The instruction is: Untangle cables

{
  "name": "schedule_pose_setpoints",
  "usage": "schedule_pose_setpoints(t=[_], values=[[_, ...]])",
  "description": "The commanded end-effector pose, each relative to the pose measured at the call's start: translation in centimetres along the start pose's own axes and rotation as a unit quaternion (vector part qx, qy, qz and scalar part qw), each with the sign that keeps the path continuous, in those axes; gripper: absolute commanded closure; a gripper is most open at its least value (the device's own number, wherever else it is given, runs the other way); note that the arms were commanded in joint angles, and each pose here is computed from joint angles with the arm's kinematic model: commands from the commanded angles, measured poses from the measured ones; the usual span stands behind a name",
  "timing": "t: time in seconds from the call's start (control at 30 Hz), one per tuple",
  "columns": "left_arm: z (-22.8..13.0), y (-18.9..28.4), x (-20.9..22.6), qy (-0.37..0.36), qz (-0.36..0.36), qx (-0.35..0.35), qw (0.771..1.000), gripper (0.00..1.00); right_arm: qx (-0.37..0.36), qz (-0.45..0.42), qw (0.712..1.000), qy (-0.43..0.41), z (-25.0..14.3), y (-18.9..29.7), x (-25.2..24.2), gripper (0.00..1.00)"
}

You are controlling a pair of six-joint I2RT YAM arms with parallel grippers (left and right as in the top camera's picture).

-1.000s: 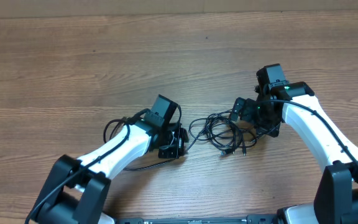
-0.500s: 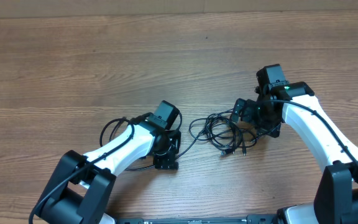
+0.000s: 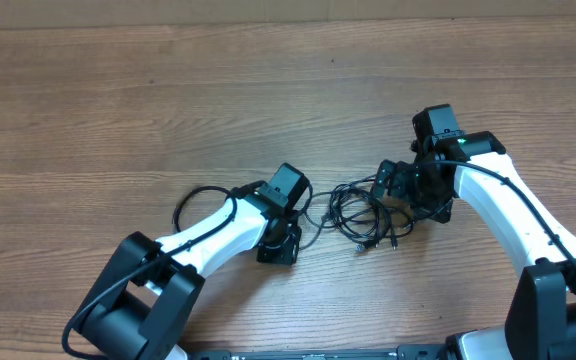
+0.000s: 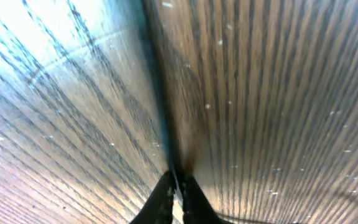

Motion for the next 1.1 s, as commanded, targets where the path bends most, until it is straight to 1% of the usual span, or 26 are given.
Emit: schedule_pose_setpoints(t=[0.0,0.07,0.17,0.27,0.37,0.5,0.57,0.63,0.73,0.8,0.83,0.87,0.9,0.97,1.0,1.07], values=[[3.6,-2.4,1.3,-0.016,0.044,-0.060,0.997,0.96,-0.018,0.006,1.000,0.006,0.4,1.0,0.3,0.00],[4.6,-1.9,0.7,-0.046,0.038,-0.056,0.997,0.96,-0.012,0.019,1.000,0.007,0.3,1.0,0.6,0.00],[6.4,-0.6,-0.1,-0.091,0.025,-0.051,0.994,0.96,0.010,0.066,0.998,0.010,-0.1,1.1,1.6,0.00],[8.3,1.3,-0.5,-0.105,0.011,-0.063,0.992,0.96,0.018,0.108,0.994,0.018,-0.3,0.9,2.6,0.00],[9.7,3.7,-0.9,-0.118,-0.023,-0.086,0.989,0.96,0.016,0.149,0.988,0.037,-0.4,0.3,3.9,0.00],[10.0,6.5,-1.5,-0.146,-0.074,-0.114,0.980,0.96,0.020,0.192,0.979,0.073,-1.3,-0.5,5.9,0.00],[9.8,7.6,-1.5,-0.173,-0.091,-0.121,0.973,0.96,0.020,0.195,0.977,0.083,-1.9,-0.8,6.9,0.00],[9.8,8.0,-1.4,-0.184,-0.094,-0.130,0.970,0.96,0.020,0.200,0.975,0.092,-2.4,-0.9,7.8,0.00],[10.1,8.1,-1.2,-0.180,-0.089,-0.144,0.969,0.96,0.010,0.198,0.975,0.098,-2.8,-1.1,8.8,0.00],[10.1,8.0,-1.2,-0.179,-0.087,-0.142,0.970,0.96,0.006,0.194,0.977,0.092,-3.0,-1.2,9.1,0.00],[10.0,7.8,-1.2,-0.180,-0.083,-0.137,0.971,0.94,0.005,0.193,0.977,0.094,-3.1,-1.3,9.4,0.00],[9.9,7.6,-1.0,-0.181,-0.078,-0.128,0.972,0.86,0.006,0.193,0.976,0.096,-3.2,-1.3,9.5,0.00],[9.6,7.4,-0.9,-0.183,-0.073,-0.116,0.974,0.74,0.007,0.193,0.976,0.098,-3.3,-1.3,9.5,0.00],[9.0,6.8,-0.7,-0.188,-0.063,-0.093,0.976,0.44,0.008,0.192,0.976,0.099,-3.4,-1.3,9.6,0.00],[8.7,6.5,-0.6,-0.191,-0.059,-0.084,0.976,0.35,0.007,0.191,0.977,0.098,-3.4,-1.3,9.5,0.00],[8.3,6.0,-0.5,-0.198,-0.050,-0.082,0.975,0.28,0.002,0.185,0.978,0.098,-3.3,-1.4,9.4,0.00]])
Point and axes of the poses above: each gripper's point midway between its finger pads, its own y axis back along the fingers, its own x axis along the line the jaws close on, z = x × y, the point moved 7 cm from there along y, back along the fingers, and after that the axes turned 2 degrees about -y, right-handed, at the moved point
